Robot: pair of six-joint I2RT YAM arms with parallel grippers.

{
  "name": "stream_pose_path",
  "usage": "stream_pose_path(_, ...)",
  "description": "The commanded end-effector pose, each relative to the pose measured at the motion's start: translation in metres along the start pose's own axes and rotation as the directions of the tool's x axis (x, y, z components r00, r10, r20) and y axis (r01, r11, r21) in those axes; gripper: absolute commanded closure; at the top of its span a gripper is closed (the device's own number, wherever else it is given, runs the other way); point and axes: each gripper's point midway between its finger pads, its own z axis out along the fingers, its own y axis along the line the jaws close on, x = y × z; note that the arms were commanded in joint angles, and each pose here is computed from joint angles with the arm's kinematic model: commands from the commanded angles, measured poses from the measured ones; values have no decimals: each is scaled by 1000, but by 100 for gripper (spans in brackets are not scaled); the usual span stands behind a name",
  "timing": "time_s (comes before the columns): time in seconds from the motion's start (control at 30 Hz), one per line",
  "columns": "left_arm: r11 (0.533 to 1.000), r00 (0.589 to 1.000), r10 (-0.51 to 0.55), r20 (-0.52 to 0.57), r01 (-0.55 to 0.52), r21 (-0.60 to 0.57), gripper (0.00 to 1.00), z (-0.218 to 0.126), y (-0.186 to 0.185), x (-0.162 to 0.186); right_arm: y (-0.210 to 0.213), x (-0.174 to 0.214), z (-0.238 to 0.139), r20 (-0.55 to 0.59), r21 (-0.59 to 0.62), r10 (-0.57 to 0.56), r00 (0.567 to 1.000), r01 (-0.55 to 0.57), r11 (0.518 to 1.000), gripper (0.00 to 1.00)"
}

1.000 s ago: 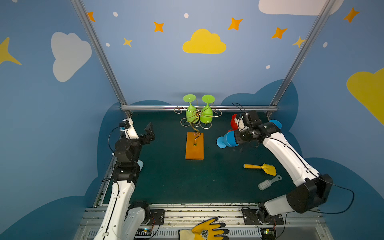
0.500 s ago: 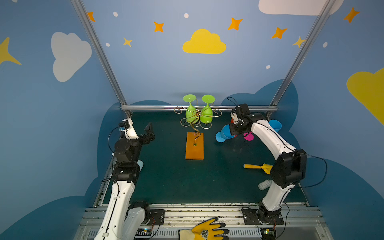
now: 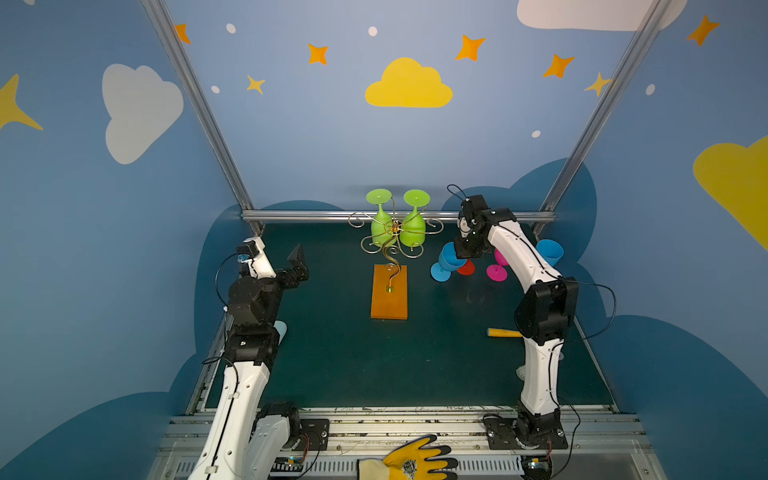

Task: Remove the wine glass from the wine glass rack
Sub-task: 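Carry the blue glass with the right gripper and lower it beside the red goblet, then open the right gripper and raise it away from the blue glass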

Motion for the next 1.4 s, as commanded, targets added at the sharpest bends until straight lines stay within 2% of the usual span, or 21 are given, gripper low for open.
stream_pose_path(0.0,1000,1000,-3,10,3,-7,1,-1,2,-1,1,6,-4,-34,-23,21,999,-22,999,87)
stream_pose_path(0.17,1000,1000,-2,11,2,-8,1,-2,2,-1,1,-1,-19,7,-63,31,1000,-30,998,73)
stream_pose_path(0.33,1000,1000,1,15,-1,-12,1,-2,3,-3,-1,-6,-33,37,-113,60,998,-56,992,65)
stream_pose_path(0.77,1000,1000,1,17,-1,-14,1,-3,3,-3,-5,-18,-91,160,-212,104,982,-69,975,54)
stream_pose_path(0.87,1000,1000,0,18,0,-14,1,-3,3,-4,0,-24,-110,210,-276,117,971,-56,959,52)
stream_pose_path(1.0,1000,1000,2,19,-1,-17,1,-4,3,-4,21,-42,-141,296,-473,203,933,-42,880,51)
stream_pose_path(1.07,1000,1000,1,22,-1,-16,1,-5,3,-5,30,-54,-155,368,-567,233,900,19,824,50)
stream_pose_path(1.13,1000,1000,3,24,-2,-18,0,-5,3,-5,31,-64,-165,413,-638,310,857,29,769,47)
stream_pose_path(1.2,1000,1000,6,26,-5,-20,1,-6,3,-5,31,-72,-174,438,-673,355,826,39,739,44)
stream_pose_path(1.37,1000,1000,4,28,-3,-20,1,-6,3,-6,47,-92,-183,419,-749,375,827,81,657,40)
